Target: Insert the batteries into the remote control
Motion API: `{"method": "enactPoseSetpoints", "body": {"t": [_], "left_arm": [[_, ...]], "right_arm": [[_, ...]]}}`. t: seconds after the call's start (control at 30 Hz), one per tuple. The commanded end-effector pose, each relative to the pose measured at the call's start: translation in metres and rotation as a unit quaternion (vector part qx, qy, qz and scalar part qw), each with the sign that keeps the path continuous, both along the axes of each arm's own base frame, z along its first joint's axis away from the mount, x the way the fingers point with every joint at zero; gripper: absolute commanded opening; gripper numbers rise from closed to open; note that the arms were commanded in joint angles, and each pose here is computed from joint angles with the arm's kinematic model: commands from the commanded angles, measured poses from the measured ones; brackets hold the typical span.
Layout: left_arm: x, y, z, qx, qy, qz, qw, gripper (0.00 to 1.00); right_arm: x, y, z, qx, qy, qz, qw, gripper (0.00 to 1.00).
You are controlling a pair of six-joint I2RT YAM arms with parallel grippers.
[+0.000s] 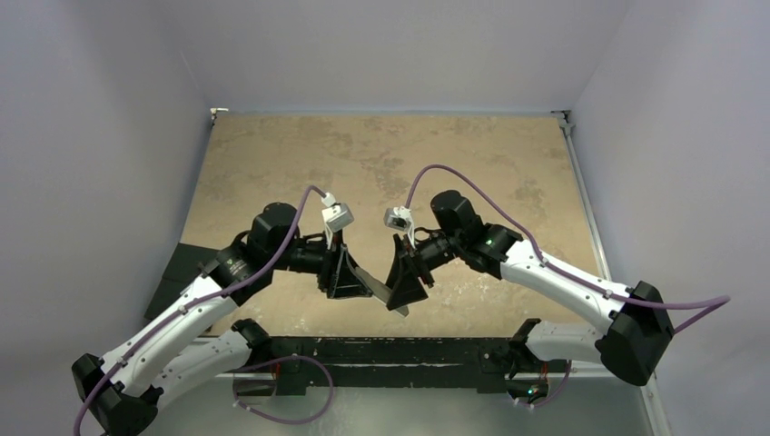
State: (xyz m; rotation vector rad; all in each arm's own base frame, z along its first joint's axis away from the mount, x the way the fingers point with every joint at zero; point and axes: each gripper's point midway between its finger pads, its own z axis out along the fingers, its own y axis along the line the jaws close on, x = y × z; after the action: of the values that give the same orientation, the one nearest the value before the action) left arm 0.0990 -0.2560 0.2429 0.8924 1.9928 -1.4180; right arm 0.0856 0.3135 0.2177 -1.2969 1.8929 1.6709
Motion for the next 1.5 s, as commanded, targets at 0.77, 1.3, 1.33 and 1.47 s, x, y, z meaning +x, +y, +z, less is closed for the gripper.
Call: {"method": "enactPoseSetpoints", "body": {"t": [0.77,1.3,1.33,1.47], "left_arm": [[-0.007,-0.005,0.003,-0.052,0.010,-0.008,0.999,0.00],[0.024,-0.009,-0.029,-0.047,0.134,0.137,0.980,0.00],[0.024,-0.010,-0.031,-0.048,0.145,0.139,0.978,0.00],[0.028,-0.014,-0.037,-0.043,0.177,0.149,0.972,0.00]], "right_arm": [[0.061,-0.018,0.001,-0.060,-0.067,-0.176,0.980,0.99],[0.082,-0.041,-0.016,-0.096,-0.068,-0.295,0.948,0.99],[0.079,-0.040,-0.016,-0.093,-0.070,-0.285,0.951,0.99],[0.074,-0.041,-0.018,-0.095,-0.089,-0.257,0.958,0.98]]}}
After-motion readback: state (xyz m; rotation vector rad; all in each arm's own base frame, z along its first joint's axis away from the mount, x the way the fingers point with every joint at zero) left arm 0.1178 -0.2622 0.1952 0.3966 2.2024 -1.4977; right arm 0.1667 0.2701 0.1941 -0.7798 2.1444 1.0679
